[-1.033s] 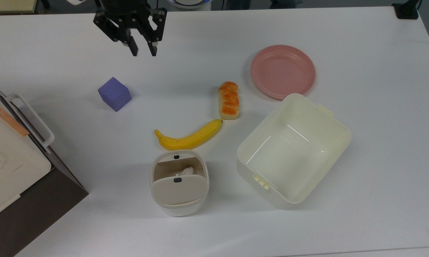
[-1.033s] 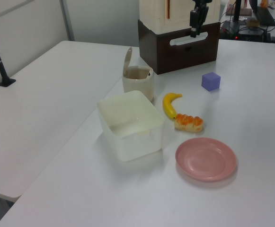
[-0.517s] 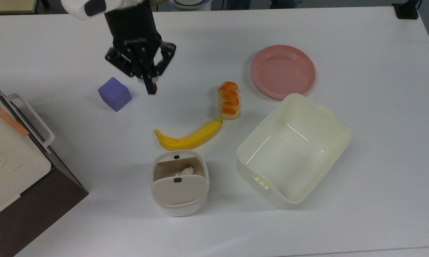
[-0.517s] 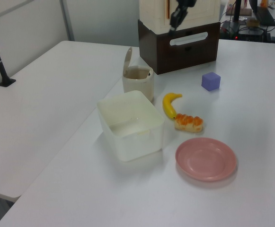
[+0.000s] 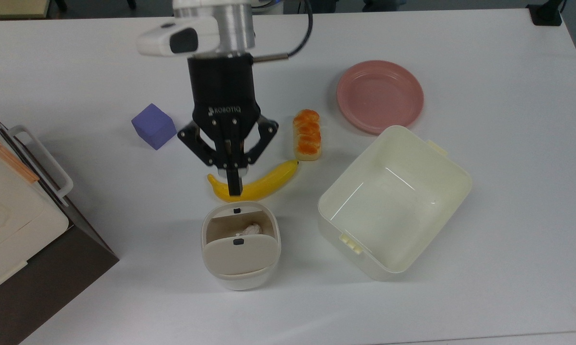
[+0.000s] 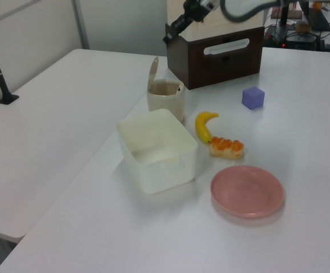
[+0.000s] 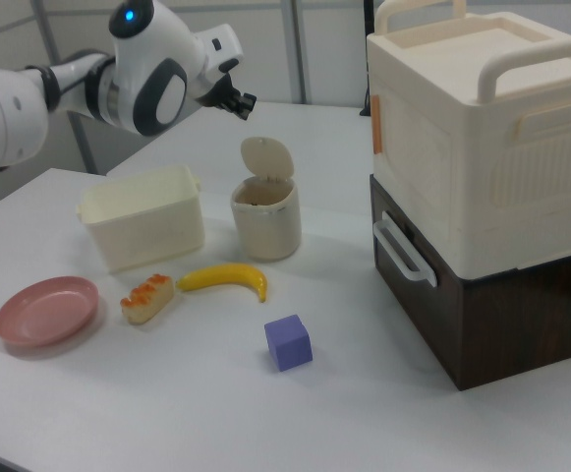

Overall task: Close the trash can
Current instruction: 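Lower the gripper over the trash can beside the upright lid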

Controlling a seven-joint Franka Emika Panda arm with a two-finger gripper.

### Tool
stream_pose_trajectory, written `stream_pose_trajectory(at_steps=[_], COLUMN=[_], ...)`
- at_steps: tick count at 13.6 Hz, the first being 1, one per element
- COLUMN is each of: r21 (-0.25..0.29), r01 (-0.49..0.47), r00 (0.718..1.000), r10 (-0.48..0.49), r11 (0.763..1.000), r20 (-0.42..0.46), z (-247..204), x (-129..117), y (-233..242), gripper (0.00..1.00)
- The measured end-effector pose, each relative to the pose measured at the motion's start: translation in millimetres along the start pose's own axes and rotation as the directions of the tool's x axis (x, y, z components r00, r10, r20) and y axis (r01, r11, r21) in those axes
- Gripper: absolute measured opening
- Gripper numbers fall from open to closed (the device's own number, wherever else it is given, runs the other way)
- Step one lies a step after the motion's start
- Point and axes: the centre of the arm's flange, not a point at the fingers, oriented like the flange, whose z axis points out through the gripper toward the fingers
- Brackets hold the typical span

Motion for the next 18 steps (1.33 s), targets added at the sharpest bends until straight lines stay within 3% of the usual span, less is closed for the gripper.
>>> stream_pose_trajectory(at_steps=[6,18], r21=[-0.025,-0.048], r01=[0.023,0.062], r00=[0.999,0.998], r10=[-0.024,-0.062], r11=[0.999,0.997], r20=[-0.043,-0.009], z=[38,72], x=[-5,-19], y=[3,5], gripper=[0.01,0.01])
